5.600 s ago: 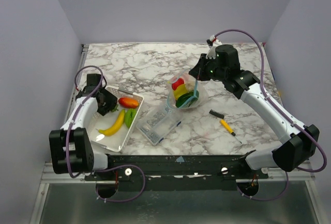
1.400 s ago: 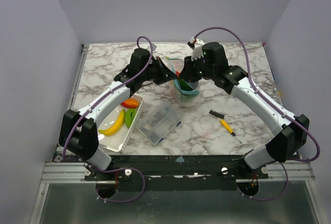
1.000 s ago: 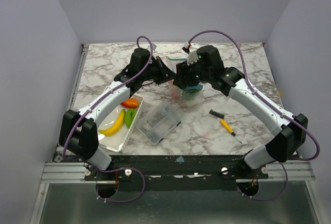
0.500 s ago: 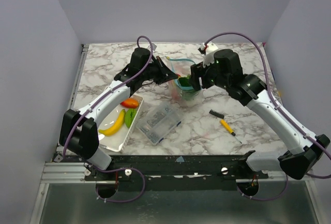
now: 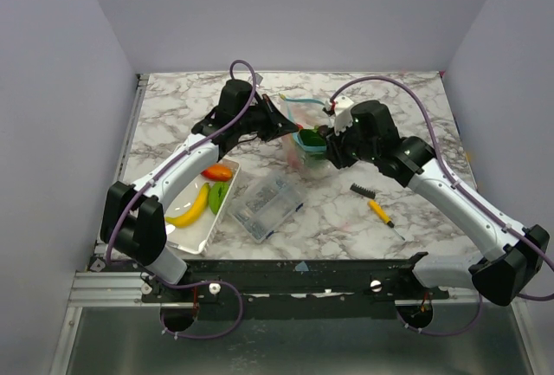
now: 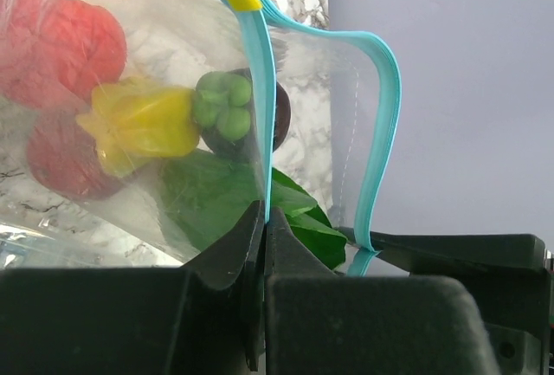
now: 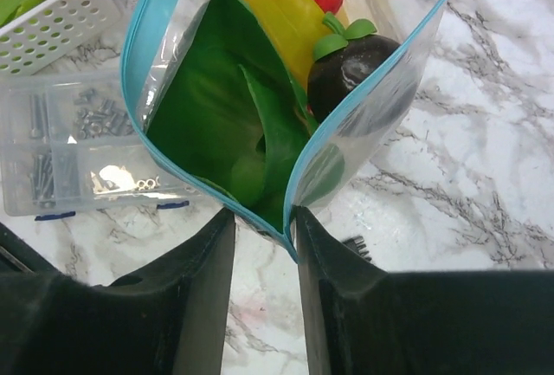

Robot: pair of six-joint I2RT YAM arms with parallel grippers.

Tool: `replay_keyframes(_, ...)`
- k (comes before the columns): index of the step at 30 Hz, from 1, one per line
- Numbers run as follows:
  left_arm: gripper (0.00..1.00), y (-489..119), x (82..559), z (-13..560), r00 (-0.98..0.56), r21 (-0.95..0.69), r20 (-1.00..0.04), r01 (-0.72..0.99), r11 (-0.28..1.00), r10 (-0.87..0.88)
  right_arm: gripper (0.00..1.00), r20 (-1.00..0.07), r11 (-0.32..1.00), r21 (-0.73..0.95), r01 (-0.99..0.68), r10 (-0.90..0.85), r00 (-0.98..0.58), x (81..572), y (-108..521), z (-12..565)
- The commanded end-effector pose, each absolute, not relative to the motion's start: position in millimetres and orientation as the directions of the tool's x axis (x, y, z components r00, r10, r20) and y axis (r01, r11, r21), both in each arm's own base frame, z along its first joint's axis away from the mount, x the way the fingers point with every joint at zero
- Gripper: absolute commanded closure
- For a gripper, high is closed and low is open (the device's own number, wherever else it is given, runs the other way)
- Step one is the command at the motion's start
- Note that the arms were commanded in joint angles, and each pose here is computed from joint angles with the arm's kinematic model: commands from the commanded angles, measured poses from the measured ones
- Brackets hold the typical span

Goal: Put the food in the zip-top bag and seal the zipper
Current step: Adjust the zipper food storage bag at the center of the board.

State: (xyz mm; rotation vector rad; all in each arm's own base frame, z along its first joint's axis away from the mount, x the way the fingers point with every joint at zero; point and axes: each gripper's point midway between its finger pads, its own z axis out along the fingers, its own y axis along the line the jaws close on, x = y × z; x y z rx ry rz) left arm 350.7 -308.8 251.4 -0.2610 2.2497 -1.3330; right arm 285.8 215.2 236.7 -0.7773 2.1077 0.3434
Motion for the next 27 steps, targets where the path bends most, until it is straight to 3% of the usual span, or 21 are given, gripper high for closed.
replay_keyframes(1, 1.0, -311, 353, 269, -0.846, -0.873, -0.357, 0.151, 0.464, -0.397, 0.68, -0.845, 0.772, -0.045, -0.634, -0.368, -0.388, 295, 221, 251)
replay_keyframes(4, 0.95, -308, 353, 270, -0.838, -0.866, -0.38, 0.174, 0.468, -0.391, 0.8, -0.858, 0.813, -0.076, -0.578, -0.349, -0.378, 306, 214, 255)
replay_keyframes(8, 0.73, -294, 351, 276, -0.813, -0.848, -0.44, 0.236, 0.475, -0.382, 0.99, -0.867, 0.843, -0.096, -0.529, -0.332, -0.371, 310, 204, 262)
replay_keyframes(14, 0.41, -253, 350, 275, -0.735, -0.778, -0.587, 0.394, 0.49, -0.341, 1.0, -0.891, 0.851, -0.07, -0.52, -0.287, -0.351, 307, 203, 269)
replay_keyframes(20, 0.37, -224, 360, 262, -0.579, -0.575, -0.786, 0.557, 0.599, -0.217, 0.99, -0.885, 0.864, -0.065, -0.499, -0.281, -0.372, 311, 202, 264)
replay_keyframes(27, 0.46, -234, 365, 266, -0.276, -0.336, -0.941, 0.826, 0.453, -0.194, 0.99, -0.88, 0.858, -0.039, -0.512, -0.272, -0.389, 309, 206, 263)
